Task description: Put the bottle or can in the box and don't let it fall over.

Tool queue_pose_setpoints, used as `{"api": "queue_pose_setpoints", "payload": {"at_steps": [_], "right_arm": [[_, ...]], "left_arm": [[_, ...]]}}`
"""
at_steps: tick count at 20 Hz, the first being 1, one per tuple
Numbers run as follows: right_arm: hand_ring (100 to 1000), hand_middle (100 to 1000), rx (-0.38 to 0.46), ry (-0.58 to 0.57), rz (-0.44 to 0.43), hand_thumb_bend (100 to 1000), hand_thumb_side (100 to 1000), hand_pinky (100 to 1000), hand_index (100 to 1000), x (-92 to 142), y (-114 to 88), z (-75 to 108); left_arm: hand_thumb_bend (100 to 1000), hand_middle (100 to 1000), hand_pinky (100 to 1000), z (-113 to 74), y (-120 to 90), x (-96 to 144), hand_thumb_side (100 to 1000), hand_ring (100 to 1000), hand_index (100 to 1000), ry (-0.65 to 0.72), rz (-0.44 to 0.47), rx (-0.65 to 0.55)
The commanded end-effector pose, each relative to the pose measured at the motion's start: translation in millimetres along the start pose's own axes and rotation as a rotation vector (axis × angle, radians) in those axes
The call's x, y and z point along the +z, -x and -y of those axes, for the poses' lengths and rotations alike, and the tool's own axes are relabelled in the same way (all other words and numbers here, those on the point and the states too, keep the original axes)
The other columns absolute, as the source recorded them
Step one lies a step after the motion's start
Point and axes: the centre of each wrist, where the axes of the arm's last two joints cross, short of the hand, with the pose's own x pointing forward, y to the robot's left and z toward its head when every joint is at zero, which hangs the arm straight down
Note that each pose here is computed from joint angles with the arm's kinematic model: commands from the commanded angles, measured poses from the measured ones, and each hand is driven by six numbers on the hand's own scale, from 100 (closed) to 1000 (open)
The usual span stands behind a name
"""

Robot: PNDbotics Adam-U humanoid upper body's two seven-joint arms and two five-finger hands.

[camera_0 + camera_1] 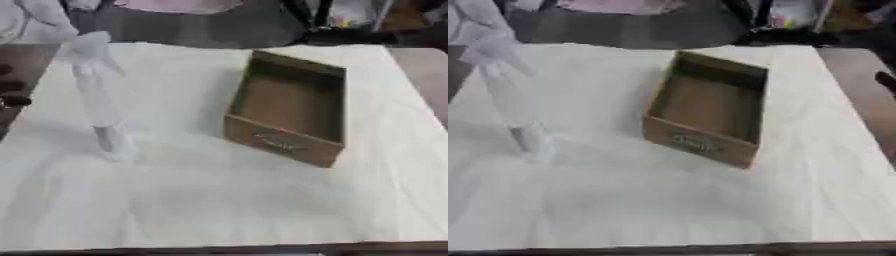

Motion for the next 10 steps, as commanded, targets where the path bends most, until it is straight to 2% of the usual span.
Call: {"api": "queue_pose_setpoints", "payload": {"at_steps": [1, 10], "right_arm": [[988, 1000, 0.032, -0.013, 0.011, 230, 520, 955, 949, -4.4, -7.1, 2.7], [983, 1000, 0.042, -0.023, 0.018, 230, 520, 954, 948, -5.8, -8.5, 0.2]], "left_arm": [[189, 714, 627, -4.1, -11.5, -6.0, 857, 688, 895, 0.015, 0.041, -0.033], [184, 716, 631, -5.0, -17.7, -10.9, 853, 691, 895, 0.021, 0.071, -0.052]]}}
